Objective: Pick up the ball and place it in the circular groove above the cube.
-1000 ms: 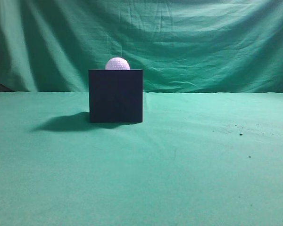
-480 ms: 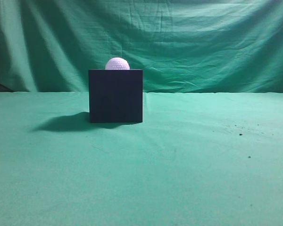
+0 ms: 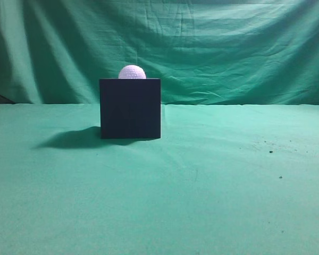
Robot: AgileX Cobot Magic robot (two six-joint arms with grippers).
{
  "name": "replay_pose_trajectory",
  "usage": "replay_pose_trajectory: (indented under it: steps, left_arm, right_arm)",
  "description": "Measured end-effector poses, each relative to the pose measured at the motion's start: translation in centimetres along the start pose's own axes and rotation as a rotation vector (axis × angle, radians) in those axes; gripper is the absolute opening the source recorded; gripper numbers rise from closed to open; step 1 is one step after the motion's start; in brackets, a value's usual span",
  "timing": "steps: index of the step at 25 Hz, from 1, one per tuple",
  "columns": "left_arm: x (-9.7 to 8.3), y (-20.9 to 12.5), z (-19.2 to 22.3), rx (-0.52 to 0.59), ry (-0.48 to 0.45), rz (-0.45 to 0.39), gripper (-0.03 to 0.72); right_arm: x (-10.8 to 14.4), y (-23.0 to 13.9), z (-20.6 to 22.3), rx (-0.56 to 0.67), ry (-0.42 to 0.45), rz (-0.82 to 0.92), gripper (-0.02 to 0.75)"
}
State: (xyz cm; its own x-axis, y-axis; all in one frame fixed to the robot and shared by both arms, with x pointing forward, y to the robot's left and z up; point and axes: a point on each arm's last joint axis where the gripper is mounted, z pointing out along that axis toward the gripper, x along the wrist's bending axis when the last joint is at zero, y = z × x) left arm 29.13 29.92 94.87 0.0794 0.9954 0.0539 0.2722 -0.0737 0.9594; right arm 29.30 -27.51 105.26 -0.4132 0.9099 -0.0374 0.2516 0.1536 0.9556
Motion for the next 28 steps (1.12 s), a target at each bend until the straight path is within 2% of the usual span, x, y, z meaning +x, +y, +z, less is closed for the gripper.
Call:
replay_pose_trajectory:
  steps: [5,7,10,14,28]
  left_arm:
    - [0.0,0.0,0.0,0.000,0.000,0.000,0.000]
    - [0.0,0.0,0.0,0.000,0.000,0.000,0.000]
    - [0.0,0.0,0.0,0.000,0.000,0.000,0.000]
    - [0.0,0.0,0.0,0.000,0.000,0.000,0.000]
    - [0.0,0.0,0.0,0.000,0.000,0.000,0.000]
  right_arm:
    - [-0.7,-4.3,-0.1,-0.106,-0.187,0.046,0.000]
    - [-0.9,-5.8,0.3,-0.112,-0.242,0.058,0.000]
    - [-1.2,-8.3,1.4,-0.046,-0.300,0.084,0.000]
    - [-1.3,-10.5,2.2,0.019,-0.311,0.114,0.000]
    - [-1.2,-10.5,2.2,0.017,-0.306,0.138,0.000]
